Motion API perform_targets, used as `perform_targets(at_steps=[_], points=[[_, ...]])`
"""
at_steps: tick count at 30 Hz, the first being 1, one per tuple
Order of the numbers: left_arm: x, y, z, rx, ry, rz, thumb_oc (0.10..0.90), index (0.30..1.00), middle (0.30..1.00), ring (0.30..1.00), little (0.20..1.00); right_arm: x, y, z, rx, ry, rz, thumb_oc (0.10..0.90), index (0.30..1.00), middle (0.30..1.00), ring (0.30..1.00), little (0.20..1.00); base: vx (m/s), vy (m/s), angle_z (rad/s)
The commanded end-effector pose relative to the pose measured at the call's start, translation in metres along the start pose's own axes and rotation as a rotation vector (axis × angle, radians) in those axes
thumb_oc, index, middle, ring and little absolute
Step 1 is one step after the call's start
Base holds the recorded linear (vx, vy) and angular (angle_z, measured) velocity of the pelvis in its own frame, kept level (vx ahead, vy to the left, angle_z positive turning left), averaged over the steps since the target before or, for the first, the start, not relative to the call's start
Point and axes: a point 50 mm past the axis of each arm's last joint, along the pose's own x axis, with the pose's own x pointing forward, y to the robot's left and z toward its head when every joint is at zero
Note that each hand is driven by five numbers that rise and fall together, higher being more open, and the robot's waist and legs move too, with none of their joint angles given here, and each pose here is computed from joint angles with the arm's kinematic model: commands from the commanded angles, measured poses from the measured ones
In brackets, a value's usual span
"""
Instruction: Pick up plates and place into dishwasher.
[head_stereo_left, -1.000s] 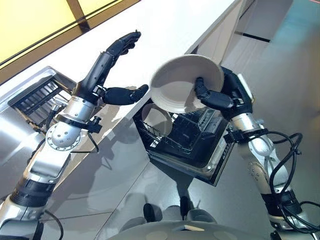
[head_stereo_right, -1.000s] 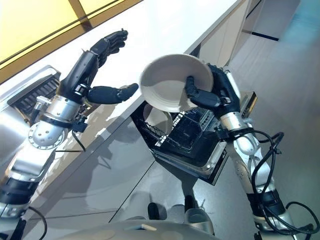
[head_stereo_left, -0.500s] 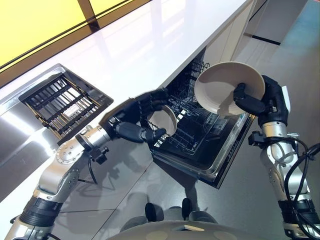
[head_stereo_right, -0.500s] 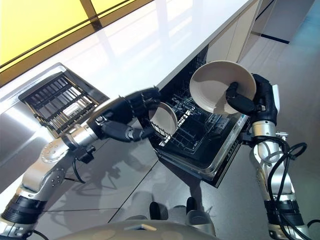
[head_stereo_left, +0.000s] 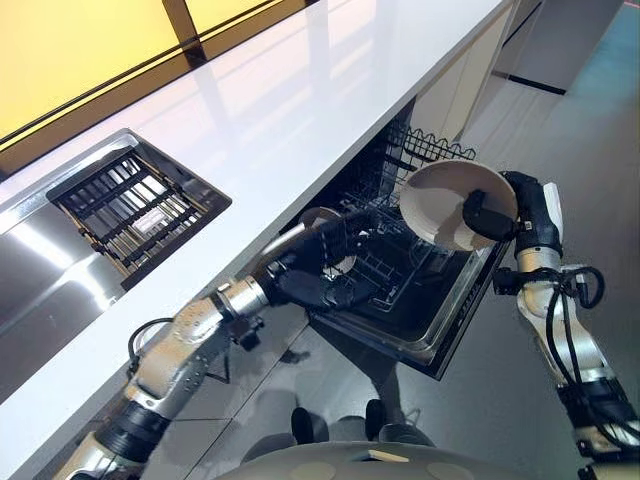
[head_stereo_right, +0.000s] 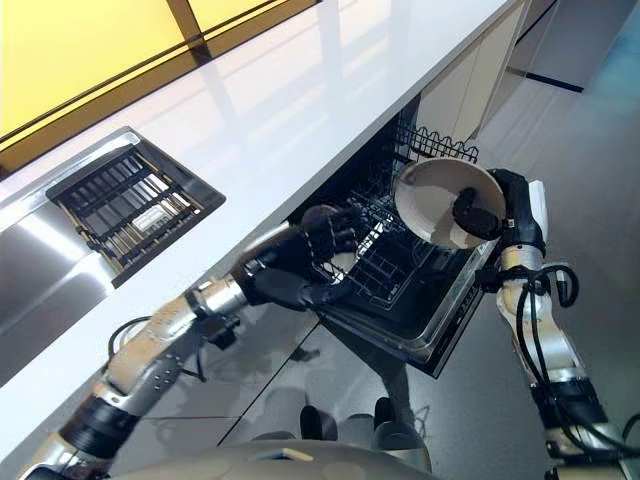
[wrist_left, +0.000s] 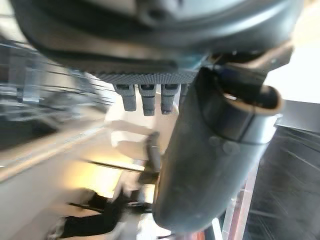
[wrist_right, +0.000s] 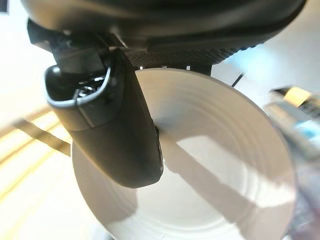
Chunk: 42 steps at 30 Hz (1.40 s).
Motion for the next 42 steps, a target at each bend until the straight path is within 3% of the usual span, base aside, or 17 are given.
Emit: perform_targets(at_steps=[1, 7, 11, 17, 21, 26, 31, 35, 42], points=[[0.001, 0.004, 0.03, 0.114, -0.22, 0.029, 0.8, 0.9, 0.9, 0.9, 0.9, 0.039, -0.033, 0.059, -0.055, -0.227, -0.154, 0.1, 0.3, 0.3, 0.3, 0.2, 0.03, -0.042, 0.06], [-0.009, 0.008, 0.035, 0.225, -0.286, 0.089, 0.8, 0.9, 0.9, 0.9, 0.9, 0.059, -0.038, 0.054, -0.147, -0.146, -0.187, 0.1, 0.3, 0.3, 0.3, 0.2, 0.03, -0.051, 0.14], [-0.011, 0.002, 0.019, 0.318, -0.172, 0.006, 0.8, 0.9, 0.9, 0.9, 0.9, 0.074, -0.05, 0.055, -0.196, -0.118, -0.191, 0.1, 0.3, 0.3, 0.3, 0.2, 0.06, -0.033, 0.21], [-0.013, -0.002, 0.016, 0.292, -0.158, -0.042, 0.8, 0.9, 0.9, 0.9, 0.9, 0.087, -0.052, 0.062, -0.254, -0.113, -0.202, 0.1, 0.3, 0.3, 0.3, 0.2, 0.07, -0.005, 0.2], [-0.018, 0.003, 0.017, 0.468, -0.167, 0.0, 0.8, 0.9, 0.9, 0.9, 0.9, 0.093, -0.058, 0.062, -0.319, -0.095, -0.205, 0.1, 0.3, 0.3, 0.3, 0.2, 0.03, 0.003, 0.19], [-0.034, 0.023, 0.0, 0.68, -0.025, 0.069, 0.8, 0.9, 0.9, 0.9, 0.9, 0.099, -0.065, 0.055, -0.394, -0.027, -0.204, 0.1, 0.3, 0.3, 0.3, 0.2, -0.01, 0.009, 0.14], [-0.052, 0.043, -0.022, 0.632, 0.093, 0.197, 0.8, 0.9, 0.9, 0.9, 0.9, 0.098, -0.07, 0.038, -0.421, 0.04, -0.204, 0.1, 0.3, 0.3, 0.3, 0.2, -0.01, 0.011, 0.01], [-0.075, 0.056, -0.067, 0.475, 0.304, 0.305, 0.8, 0.9, 0.9, 0.9, 0.9, 0.098, -0.07, 0.03, -0.467, 0.089, -0.198, 0.1, 0.3, 0.3, 0.3, 0.2, 0.0, 0.0, -0.01], [-0.119, 0.043, -0.141, 0.171, 0.636, 0.343, 0.8, 0.9, 0.9, 0.9, 0.9, 0.102, -0.078, 0.034, -0.507, 0.102, -0.212, 0.1, 0.3, 0.3, 0.3, 0.2, -0.01, 0.004, -0.02]])
